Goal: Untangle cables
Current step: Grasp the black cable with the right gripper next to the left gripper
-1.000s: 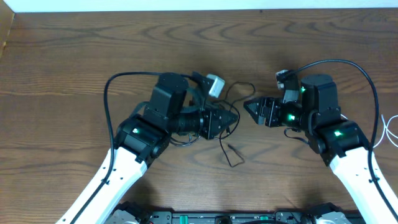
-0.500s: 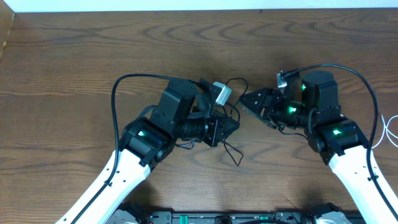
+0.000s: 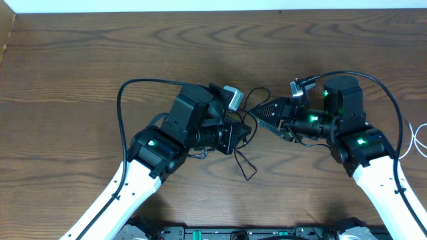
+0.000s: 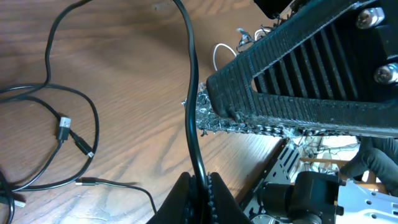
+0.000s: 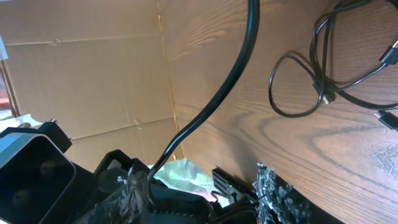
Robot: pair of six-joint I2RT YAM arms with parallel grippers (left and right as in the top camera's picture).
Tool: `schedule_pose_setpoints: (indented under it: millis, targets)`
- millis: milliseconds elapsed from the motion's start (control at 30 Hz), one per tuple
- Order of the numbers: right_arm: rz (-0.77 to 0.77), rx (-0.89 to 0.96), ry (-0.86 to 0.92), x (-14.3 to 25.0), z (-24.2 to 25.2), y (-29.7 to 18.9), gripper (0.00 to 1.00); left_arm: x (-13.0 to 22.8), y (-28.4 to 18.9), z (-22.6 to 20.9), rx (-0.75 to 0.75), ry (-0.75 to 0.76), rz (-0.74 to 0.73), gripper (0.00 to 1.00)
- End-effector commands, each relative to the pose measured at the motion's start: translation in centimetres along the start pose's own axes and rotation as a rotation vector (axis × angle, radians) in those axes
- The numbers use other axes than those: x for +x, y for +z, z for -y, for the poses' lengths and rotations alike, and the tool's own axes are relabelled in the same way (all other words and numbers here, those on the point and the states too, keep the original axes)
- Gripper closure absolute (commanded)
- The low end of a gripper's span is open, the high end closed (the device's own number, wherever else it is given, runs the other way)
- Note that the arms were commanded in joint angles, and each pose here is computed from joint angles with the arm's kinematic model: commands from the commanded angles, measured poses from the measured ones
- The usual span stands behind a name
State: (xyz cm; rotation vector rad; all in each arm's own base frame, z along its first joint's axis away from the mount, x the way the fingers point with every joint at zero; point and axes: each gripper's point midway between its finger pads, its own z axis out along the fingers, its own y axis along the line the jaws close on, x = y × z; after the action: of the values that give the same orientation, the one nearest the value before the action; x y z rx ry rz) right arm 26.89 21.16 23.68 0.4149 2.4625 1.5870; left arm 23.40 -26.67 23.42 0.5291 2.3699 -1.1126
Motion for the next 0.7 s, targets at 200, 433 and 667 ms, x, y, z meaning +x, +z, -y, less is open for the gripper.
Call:
schedule_pose_setpoints:
  millis: [200,433,667]
  targets:
    - [0.067,0.033,0.000,-1.1,0.3,-0.1,0.49,1.3,0.5,2.9,0.068,0.043,-0.043,0.92]
    - [0.112,0.059,0.001,-1.9,0.8,-0.2,0.75,2.3,1.0,4.4,0.094,0.077,-0.069,0.92]
    - [0.138,0.102,-0.089,-2.3,1.5,-0.3,0.99,2.2,1.1,3.7,0.056,0.074,-0.060,0.69]
